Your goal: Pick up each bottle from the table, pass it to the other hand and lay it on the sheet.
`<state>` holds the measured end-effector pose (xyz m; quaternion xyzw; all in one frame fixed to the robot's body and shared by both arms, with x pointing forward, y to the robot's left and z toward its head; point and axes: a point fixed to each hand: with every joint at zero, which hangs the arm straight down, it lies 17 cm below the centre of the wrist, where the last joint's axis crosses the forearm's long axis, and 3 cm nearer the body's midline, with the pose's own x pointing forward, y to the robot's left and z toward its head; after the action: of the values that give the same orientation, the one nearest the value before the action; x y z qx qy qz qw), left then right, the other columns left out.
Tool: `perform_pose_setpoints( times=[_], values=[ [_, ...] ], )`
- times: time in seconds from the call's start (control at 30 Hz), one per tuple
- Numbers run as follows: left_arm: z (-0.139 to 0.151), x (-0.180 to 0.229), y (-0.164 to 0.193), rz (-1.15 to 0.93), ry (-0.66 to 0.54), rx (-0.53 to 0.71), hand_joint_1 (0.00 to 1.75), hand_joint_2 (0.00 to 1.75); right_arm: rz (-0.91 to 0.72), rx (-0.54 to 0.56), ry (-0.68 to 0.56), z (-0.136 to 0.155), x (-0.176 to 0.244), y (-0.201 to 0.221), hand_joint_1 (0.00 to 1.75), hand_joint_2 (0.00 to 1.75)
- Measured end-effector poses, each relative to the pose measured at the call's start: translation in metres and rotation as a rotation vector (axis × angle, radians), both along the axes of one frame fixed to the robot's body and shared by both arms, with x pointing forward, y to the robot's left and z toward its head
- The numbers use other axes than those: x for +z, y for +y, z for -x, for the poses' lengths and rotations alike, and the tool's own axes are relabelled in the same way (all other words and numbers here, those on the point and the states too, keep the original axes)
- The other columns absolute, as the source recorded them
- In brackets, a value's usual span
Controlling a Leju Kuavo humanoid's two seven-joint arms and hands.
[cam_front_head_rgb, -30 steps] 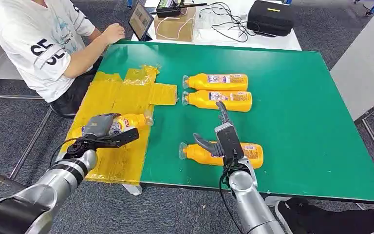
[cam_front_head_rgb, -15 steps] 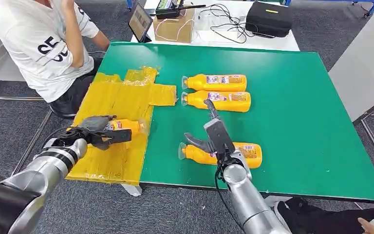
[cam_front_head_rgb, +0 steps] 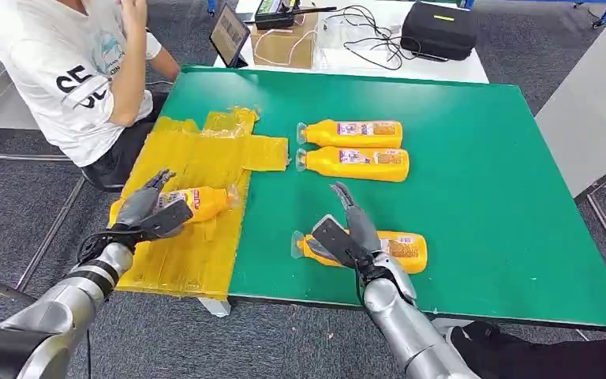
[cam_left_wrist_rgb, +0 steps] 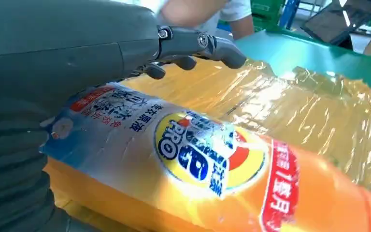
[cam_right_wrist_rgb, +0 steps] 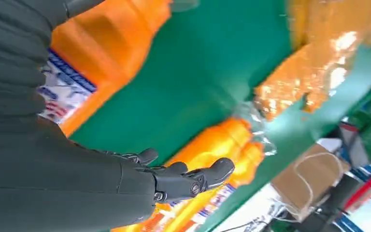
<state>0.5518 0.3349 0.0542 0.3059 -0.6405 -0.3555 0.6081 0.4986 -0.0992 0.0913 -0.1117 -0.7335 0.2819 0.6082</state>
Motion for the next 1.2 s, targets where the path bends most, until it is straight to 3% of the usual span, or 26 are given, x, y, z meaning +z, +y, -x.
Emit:
perform_pose_setpoints(
  times=[0.33,0.53,0.8,1.2],
  values=[
    [0.01,0.013,0.001,0.27,-0.106,0.04,0.0,1.75,0.216,-0.04,0.027,-0.003,-0.03,-0.042,0.0,1.75],
    [0.012,0.027,-0.003,0.56,-0.151,0.05,0.0,1.75,0.42,-0.051,0.065,-0.006,-0.049,-0.079,0.0,1.75],
    [0.014,0.036,-0.009,0.714,-0.177,0.059,0.0,1.75,0.536,-0.07,0.09,-0.006,-0.058,-0.11,0.0,1.75],
    [0.01,0.061,-0.054,0.878,-0.199,-0.019,0.0,1.75,0.706,-0.051,0.168,-0.01,-0.07,-0.152,0.0,1.75]
  ],
)
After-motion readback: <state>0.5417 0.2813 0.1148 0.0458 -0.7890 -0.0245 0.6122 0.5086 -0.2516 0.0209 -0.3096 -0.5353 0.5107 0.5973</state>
